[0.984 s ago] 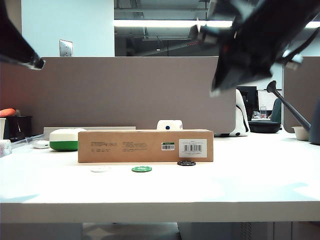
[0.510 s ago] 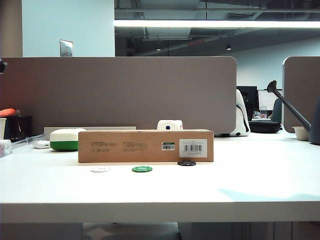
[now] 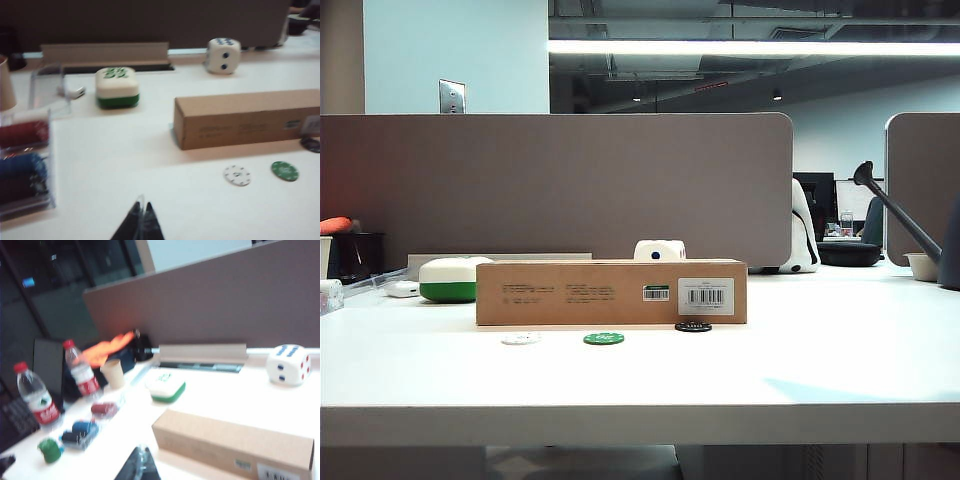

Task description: Push the chip with the highest value in the row forward next to the rectangular box.

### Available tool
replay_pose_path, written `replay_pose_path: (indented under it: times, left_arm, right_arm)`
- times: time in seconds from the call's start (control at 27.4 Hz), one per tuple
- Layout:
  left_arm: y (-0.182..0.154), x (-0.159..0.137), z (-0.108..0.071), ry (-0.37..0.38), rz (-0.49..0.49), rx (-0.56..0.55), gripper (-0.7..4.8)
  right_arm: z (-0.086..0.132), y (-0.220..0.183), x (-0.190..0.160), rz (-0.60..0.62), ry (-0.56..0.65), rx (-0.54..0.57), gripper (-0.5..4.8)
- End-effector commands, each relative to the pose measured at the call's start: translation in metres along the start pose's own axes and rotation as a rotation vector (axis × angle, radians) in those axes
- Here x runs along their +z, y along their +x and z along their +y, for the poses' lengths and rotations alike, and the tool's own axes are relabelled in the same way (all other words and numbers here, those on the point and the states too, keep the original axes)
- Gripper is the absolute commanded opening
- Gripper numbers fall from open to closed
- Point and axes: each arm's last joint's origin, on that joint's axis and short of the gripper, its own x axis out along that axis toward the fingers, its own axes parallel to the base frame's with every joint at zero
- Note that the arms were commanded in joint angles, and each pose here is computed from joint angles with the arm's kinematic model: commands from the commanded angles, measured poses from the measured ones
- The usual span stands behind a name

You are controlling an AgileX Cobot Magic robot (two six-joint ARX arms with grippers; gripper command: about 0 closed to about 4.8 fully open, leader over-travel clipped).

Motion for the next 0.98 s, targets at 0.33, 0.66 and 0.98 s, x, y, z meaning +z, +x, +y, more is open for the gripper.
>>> replay_pose_path:
  times: [0.33, 0.66, 0.98]
  left_arm:
    - [0.007, -0.019, 0.003, -0.006, 0.045, 0.034, -0.05]
    - [0.016, -0.019, 0.004, 0.03, -0.197, 0.048, -0.05]
    - [0.016, -0.023, 0.007, -0.028, -0.157, 0.141, -0.05]
  right_arm:
    - [-0.004, -0.001, -0.012, 0.131, -0.039, -0.035, -0.05]
    - [-0.004, -0.001, -0.013, 0.139, -0.041, -0.037, -0.05]
    - [-0.004, -0.001, -0.013, 0.143, -0.042, -0.038, -0.05]
